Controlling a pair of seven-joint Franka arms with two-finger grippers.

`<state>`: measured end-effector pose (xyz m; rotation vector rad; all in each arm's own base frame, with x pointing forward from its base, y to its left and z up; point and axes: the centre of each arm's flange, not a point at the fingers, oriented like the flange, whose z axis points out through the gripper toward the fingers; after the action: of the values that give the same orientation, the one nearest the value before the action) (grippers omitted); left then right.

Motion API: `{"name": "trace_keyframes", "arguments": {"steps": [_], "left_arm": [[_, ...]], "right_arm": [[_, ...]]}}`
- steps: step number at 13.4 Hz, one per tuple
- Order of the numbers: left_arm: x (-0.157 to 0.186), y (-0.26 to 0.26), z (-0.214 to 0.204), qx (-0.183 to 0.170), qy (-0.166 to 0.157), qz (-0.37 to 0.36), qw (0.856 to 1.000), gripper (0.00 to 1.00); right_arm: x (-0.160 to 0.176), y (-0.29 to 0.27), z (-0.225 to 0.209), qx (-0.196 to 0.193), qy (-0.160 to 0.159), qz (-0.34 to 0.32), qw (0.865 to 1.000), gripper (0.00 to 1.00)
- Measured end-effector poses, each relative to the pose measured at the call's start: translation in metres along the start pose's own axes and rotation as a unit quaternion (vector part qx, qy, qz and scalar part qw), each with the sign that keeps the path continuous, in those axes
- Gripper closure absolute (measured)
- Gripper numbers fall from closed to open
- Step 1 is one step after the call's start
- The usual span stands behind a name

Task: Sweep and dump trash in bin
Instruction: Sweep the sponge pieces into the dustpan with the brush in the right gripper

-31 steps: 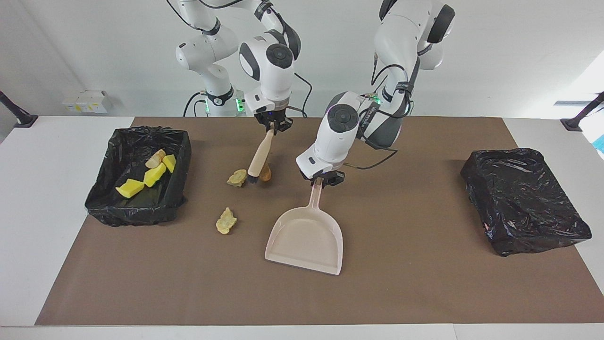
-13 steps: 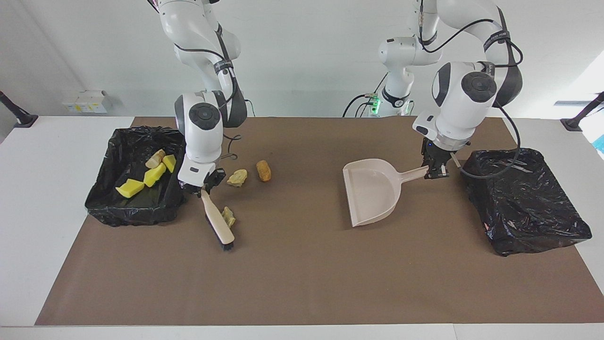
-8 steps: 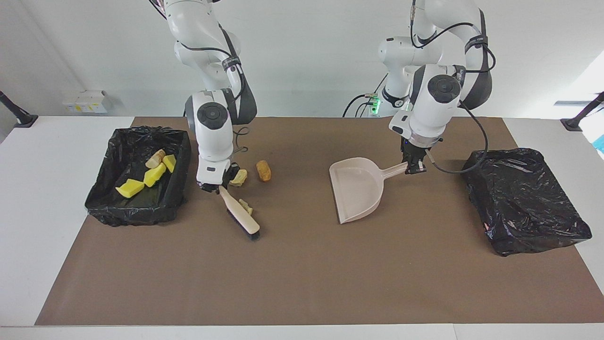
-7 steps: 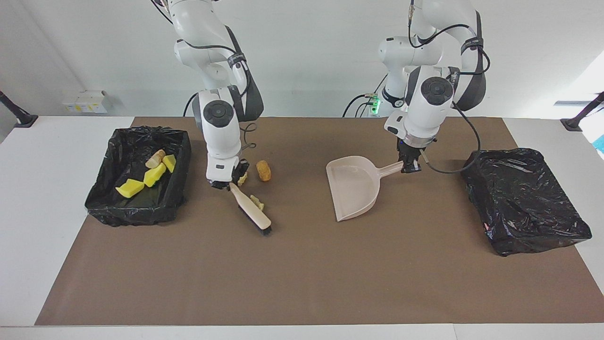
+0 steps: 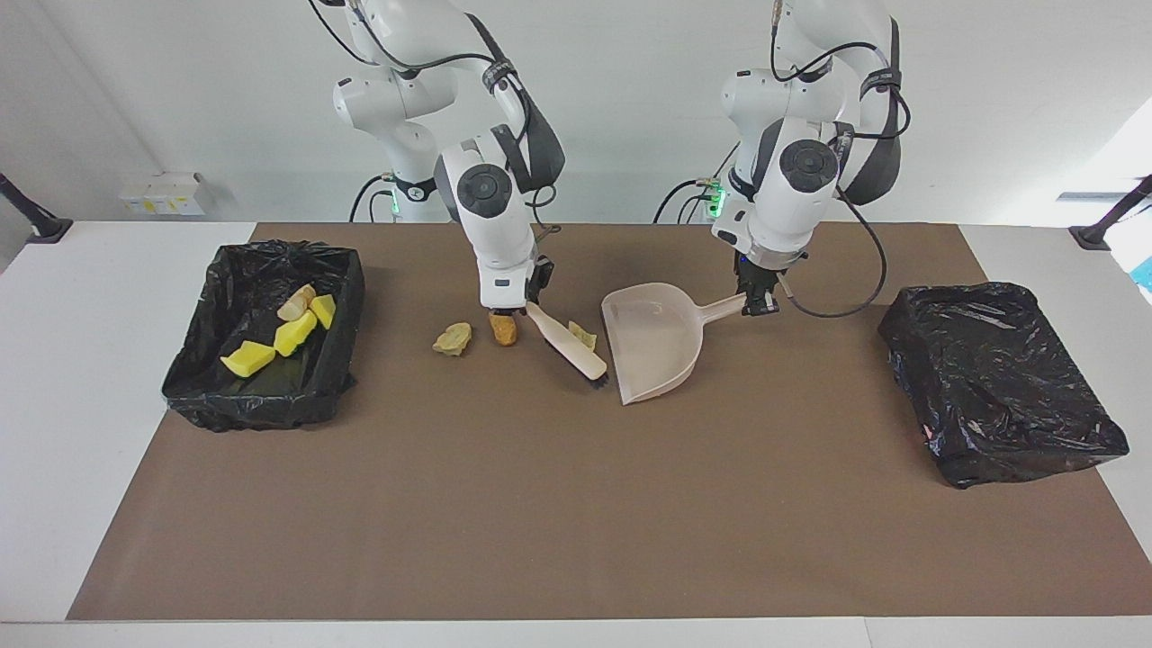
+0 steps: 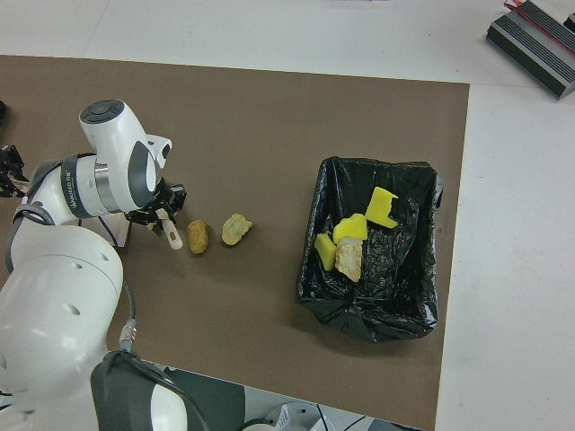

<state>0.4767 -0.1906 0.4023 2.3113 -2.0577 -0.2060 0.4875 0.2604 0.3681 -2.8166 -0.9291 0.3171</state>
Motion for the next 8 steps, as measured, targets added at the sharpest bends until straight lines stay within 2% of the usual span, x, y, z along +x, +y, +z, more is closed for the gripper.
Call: {"name": "trace_keyframes", "arguments": {"steps": [3,5,8], "left_arm": [[0.002,0.002,0.003,0.000,0.000,-0.004,1.000,0.67],[0.006,0.004,0.007,0.003,0.003,-0.017,1.000,0.67],[0.023,0.013,0.010,0.012,0.010,-0.038,0.999,0.67]], "right_arm": [[-0.019,0.007,-0.025,0.012,-0.024,0.090,0.996,0.74],[-0.043,0.029,-0.055,0.020,-0.029,0.158,0.987,0.74],[-0.079,0.089,-0.076,0.030,-0.027,0.272,0.961,0.74]]}}
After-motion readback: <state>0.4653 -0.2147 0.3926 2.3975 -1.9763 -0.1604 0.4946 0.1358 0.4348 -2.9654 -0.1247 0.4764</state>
